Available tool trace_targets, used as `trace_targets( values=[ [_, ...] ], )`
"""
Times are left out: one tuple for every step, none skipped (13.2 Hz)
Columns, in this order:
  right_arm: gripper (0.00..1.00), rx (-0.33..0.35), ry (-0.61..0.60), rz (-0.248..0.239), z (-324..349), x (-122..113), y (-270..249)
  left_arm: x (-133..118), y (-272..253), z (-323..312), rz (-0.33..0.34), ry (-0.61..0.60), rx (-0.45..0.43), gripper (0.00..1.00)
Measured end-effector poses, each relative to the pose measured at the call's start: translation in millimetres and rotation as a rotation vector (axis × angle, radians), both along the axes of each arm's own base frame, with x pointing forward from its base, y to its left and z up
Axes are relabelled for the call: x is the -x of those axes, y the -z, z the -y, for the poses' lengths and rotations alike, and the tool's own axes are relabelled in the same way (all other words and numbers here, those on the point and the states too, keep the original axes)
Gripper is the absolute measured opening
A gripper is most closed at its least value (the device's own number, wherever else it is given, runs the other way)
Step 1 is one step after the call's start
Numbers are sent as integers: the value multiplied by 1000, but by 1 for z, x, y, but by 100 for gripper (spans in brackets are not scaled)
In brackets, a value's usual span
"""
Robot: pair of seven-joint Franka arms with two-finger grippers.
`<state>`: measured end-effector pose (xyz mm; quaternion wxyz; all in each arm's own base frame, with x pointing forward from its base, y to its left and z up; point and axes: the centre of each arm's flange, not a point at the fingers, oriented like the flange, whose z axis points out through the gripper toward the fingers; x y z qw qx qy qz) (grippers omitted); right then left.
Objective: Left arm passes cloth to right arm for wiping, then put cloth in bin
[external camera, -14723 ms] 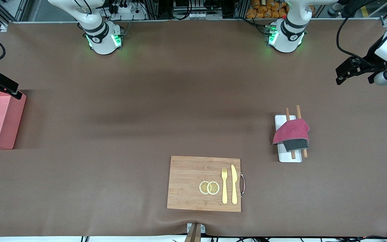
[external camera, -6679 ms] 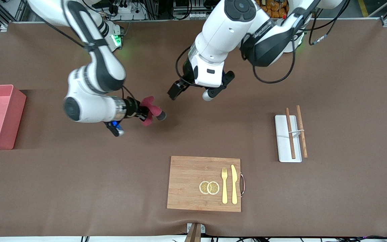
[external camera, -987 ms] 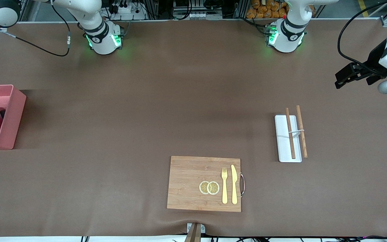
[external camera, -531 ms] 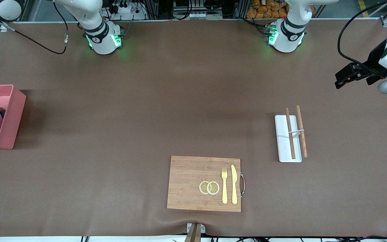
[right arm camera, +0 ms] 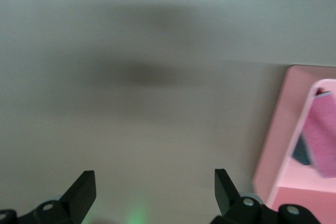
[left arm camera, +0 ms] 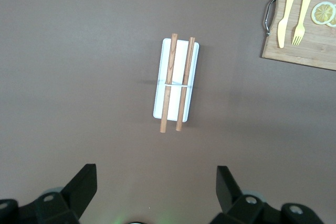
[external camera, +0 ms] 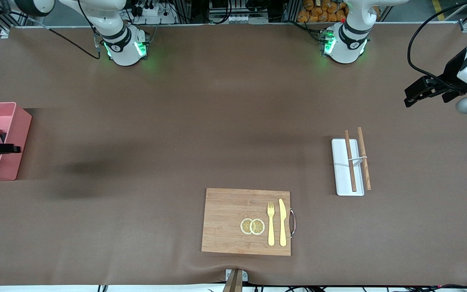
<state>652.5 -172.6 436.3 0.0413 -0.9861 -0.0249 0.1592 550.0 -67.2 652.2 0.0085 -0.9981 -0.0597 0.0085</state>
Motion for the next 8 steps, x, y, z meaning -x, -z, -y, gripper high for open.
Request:
trace_targets(
  values=[
    [100, 21, 60, 1, -24, 0, -10, 0, 0, -1, 0, -1, 0, 100],
    [100, 43, 116, 6, -47, 3, -24, 0, 0, -1, 0, -1, 0, 100],
    [100, 55, 151, 23, -65, 9, -41, 0, 0, -1, 0, -1, 0, 100],
    [100, 57, 172, 56, -73, 17, -57, 0, 0, -1, 0, -1, 0, 100],
    [100, 54, 193, 103, -70, 27, -70, 0, 0, -1, -1, -1, 0, 100],
    [100, 49, 213, 145, -63, 39, -78, 1, 0, -1, -3, -1, 0, 100],
    [100, 42, 231, 182, -55, 52, -79, 1, 0, -1, -4, -1, -1, 100],
    [100, 35, 244, 203, -49, 65, -77, 1, 1, -1, -4, -1, -1, 100]
  ],
)
